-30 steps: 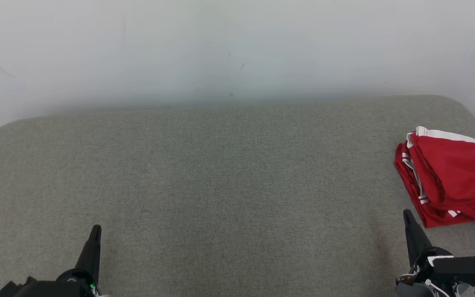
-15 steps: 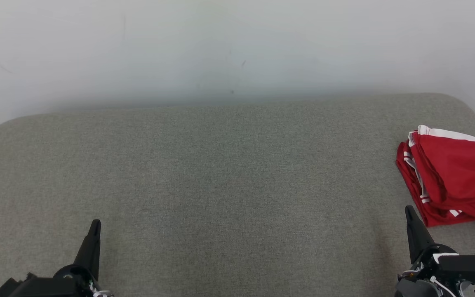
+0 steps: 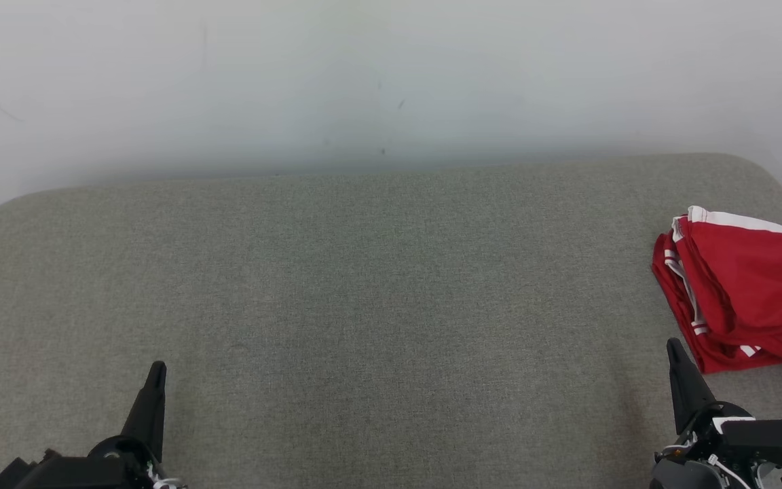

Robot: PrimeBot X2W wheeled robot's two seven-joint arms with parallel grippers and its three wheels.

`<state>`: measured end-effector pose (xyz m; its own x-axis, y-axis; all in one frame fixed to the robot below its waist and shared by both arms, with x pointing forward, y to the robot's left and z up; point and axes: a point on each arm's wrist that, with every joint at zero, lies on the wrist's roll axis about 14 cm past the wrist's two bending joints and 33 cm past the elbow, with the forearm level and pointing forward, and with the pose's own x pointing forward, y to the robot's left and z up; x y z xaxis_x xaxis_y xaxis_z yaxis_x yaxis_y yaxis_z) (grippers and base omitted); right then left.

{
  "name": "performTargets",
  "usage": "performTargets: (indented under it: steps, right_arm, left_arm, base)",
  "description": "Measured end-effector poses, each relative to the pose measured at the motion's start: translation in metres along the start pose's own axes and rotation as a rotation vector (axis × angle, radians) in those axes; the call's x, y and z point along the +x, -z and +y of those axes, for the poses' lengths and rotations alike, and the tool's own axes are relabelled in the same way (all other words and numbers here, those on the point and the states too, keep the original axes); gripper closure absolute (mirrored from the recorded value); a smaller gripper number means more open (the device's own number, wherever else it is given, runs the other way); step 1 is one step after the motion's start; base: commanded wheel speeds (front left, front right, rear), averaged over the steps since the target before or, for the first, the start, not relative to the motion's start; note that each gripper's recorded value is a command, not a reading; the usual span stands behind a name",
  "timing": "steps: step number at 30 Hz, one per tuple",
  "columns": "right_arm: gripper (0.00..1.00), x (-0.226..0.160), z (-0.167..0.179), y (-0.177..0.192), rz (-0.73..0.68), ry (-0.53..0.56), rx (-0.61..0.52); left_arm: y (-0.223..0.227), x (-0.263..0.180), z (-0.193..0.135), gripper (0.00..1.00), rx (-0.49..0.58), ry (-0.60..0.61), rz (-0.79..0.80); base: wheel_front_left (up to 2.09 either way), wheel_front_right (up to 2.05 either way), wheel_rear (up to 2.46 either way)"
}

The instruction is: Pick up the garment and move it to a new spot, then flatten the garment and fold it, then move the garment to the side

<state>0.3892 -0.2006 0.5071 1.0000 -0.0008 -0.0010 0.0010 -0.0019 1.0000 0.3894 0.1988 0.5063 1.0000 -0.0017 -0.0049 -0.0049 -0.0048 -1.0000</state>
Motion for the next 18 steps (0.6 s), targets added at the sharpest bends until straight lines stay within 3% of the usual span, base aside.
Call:
performTargets:
  steps: [18]
  right_arm:
    - [1.00,0.0000,0.0000,0.0000,0.000,0.000,0.000]
  left_arm:
    - [0.0000,0.0000,-0.0001,1.00,0.000,0.000,0.000]
  base:
    - [0.00,0.00,0.00]
